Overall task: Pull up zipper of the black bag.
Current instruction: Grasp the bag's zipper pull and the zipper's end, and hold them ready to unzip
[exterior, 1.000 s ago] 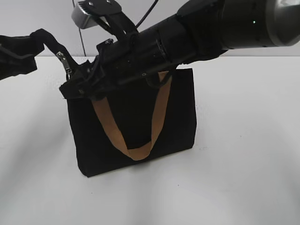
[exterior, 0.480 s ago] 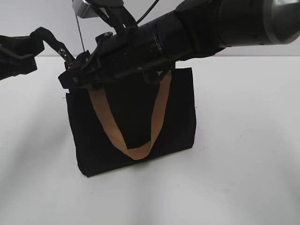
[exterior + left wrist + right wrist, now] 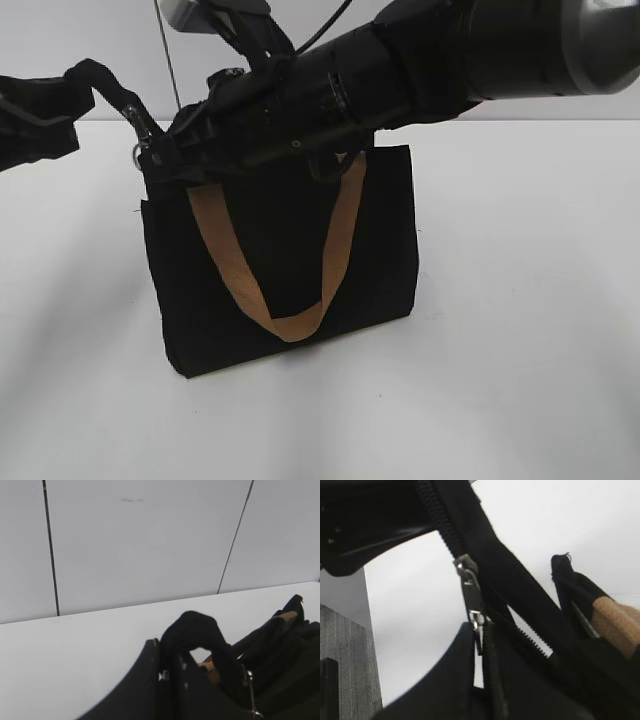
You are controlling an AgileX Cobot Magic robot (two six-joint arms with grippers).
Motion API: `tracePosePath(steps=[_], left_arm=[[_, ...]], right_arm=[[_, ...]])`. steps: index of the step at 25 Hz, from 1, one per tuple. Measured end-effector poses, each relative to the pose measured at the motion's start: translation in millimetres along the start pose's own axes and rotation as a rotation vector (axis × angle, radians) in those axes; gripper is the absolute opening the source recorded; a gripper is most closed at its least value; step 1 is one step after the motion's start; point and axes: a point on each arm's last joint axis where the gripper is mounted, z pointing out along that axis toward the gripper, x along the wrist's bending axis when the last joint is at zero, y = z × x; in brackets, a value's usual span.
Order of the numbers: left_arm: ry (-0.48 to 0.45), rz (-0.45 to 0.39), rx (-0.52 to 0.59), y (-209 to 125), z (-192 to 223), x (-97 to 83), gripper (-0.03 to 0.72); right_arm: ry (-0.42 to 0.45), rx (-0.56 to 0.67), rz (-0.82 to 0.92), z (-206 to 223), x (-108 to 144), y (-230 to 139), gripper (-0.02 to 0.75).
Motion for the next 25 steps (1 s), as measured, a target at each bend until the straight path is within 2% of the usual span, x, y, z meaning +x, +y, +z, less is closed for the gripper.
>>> tracePosePath(steps=[2, 3, 8, 15, 25], left_arm=[[0.001, 0.000, 0.003, 0, 0, 0.1, 0.015], [0.002, 0.000, 0.009, -1, 0, 0.2, 0.015], [0.024, 0.000, 0.115, -10, 0, 2.2, 0.015], [0.064, 0.000, 0.303, -26, -4, 5.7, 0.015], [0.099, -0.003, 0.468, -39, -10, 8.5, 0.015]], right_arm=[[-0.001, 0.004, 0.002, 0, 0, 0, 0.009], [-0.002, 0.008, 0.006, 0, 0, -1, -0.001], [-0.009, 0.060, 0.004, -1, 0, -4, -0.001], [0.002, 0.064, -0.041, -13, 9, 4, -0.001], [-0.023, 0.107, -0.048, -18, 2, 1, -0.001]])
